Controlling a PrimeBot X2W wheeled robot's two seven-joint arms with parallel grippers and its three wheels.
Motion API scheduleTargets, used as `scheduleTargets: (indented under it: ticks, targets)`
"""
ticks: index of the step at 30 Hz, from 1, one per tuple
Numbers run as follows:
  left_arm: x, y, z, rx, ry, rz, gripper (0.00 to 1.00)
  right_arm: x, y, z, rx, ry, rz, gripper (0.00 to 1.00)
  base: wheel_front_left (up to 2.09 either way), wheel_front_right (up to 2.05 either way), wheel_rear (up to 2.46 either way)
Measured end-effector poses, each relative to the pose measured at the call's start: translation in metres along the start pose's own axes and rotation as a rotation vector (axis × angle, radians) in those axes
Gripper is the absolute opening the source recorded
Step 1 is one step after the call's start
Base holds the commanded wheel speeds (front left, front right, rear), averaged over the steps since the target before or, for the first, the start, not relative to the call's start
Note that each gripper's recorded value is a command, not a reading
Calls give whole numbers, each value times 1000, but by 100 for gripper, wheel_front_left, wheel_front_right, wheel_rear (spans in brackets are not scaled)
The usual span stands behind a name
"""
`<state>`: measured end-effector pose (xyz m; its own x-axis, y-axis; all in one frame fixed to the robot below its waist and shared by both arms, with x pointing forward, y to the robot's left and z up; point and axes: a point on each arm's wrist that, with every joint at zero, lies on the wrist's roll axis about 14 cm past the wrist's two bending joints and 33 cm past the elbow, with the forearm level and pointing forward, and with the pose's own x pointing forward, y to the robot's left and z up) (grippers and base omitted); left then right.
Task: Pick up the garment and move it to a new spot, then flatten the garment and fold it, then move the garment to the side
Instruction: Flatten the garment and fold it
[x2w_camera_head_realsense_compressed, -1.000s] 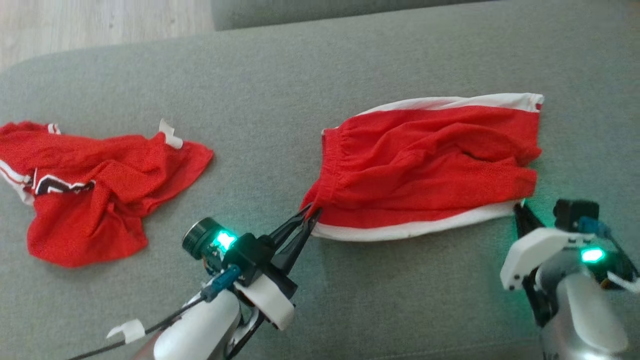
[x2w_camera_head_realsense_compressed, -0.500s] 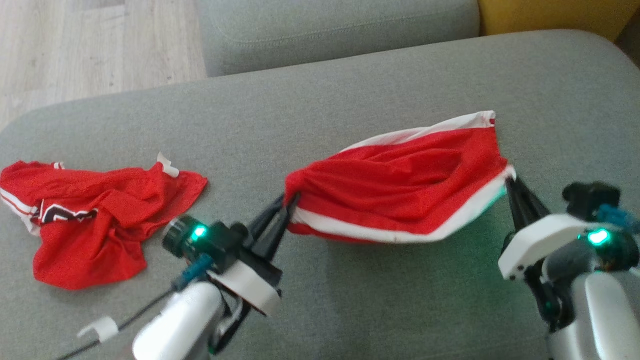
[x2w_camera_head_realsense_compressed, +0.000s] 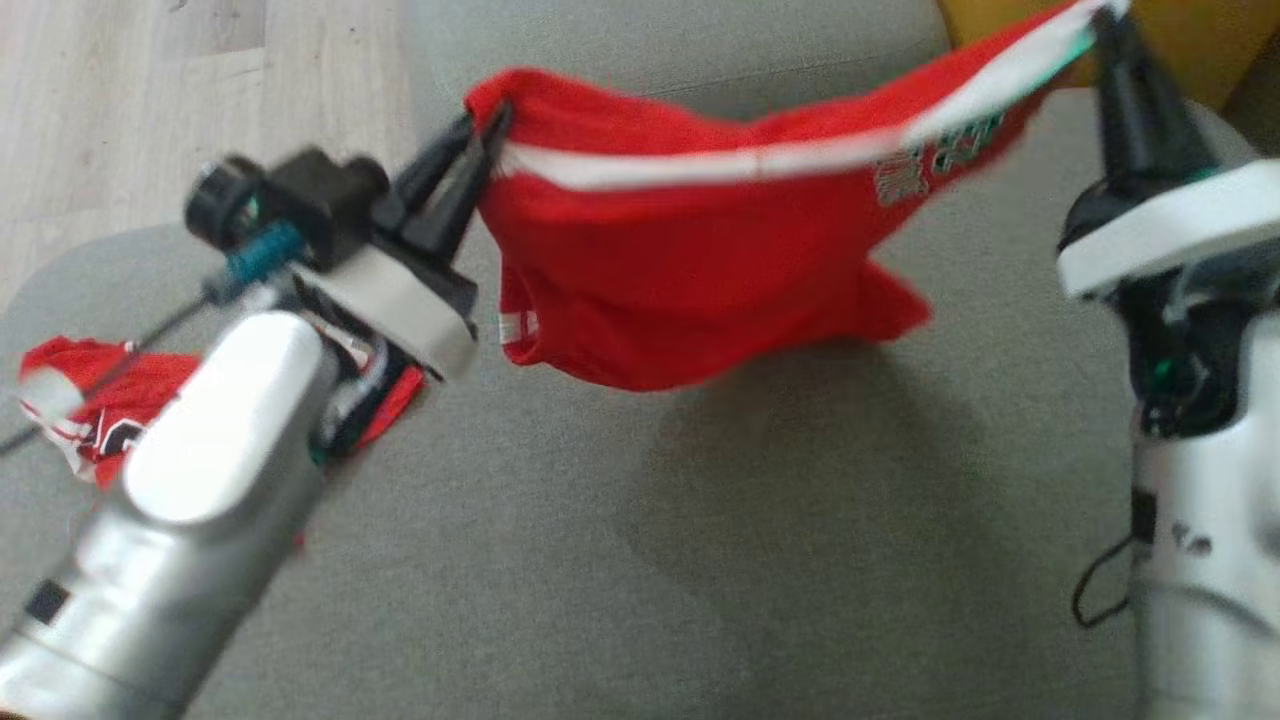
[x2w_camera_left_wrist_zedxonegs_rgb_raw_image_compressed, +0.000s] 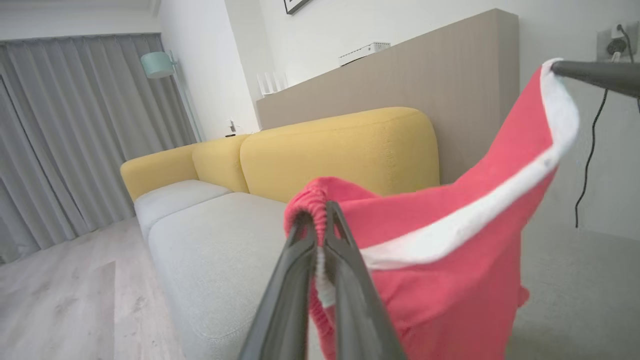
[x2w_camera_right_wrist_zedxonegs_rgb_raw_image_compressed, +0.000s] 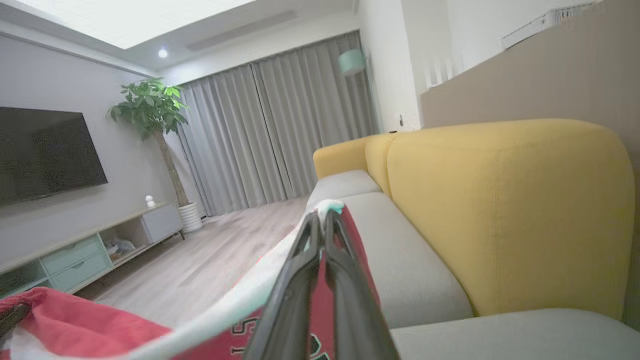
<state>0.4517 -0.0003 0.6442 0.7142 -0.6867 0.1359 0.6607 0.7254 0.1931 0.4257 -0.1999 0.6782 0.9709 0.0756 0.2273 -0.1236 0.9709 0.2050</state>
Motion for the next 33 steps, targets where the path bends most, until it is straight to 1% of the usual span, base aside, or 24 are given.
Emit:
scheduleTargets:
  ticks: [2, 4, 6, 7, 12, 14, 16, 18, 20, 21, 27, 30, 33]
  targets:
    - [1, 10, 7, 30, 11, 12, 0, 6, -6, 5, 13, -19, -18, 0, 0, 0, 0]
    - [1, 13, 9, 34, 16, 16, 0, 9, -8, 3, 9, -14, -21, 0, 0, 0, 0]
    - [0, 17, 8, 10, 41, 24, 0, 13, -7, -7, 18, 14, -19, 0, 0, 0, 0]
    - [-4, 19, 2, -8, 68, 29, 0, 15, -7, -21, 29, 56, -20, 0, 0, 0, 0]
    - [-9, 26, -9, -60, 96, 49, 0, 20, -5, -47, 42, 127, -17, 0, 0, 0, 0]
    - [-9, 29, -18, -117, 119, 58, 0, 22, -6, -57, 38, 158, -17, 0, 0, 0, 0]
    - [-8, 34, -31, -200, 149, 76, 0, 27, -9, -67, 29, 190, -17, 0, 0, 0, 0]
    - [-3, 39, -44, -243, 184, 82, 0, 39, -8, -74, 21, 215, -9, 0, 0, 0, 0]
    - [8, 53, -51, -284, 201, 102, 0, 58, -7, -75, -2, 222, 7, 0, 0, 0, 0]
    - [16, 62, -52, -298, 200, 114, 0, 69, -7, -73, -21, 217, 13, 0, 0, 0, 0]
    - [74, 131, -39, -303, 136, 204, 0, 146, -11, -53, -77, 98, 19, 0, 0, 0, 0]
    - [104, 161, -23, -326, 33, 265, 0, 179, -19, -38, -121, 2, -2, 0, 0, 0, 0]
    - [132, 172, -8, -322, -71, 279, 0, 199, -33, -29, -140, -67, -40, 0, 0, 0, 0]
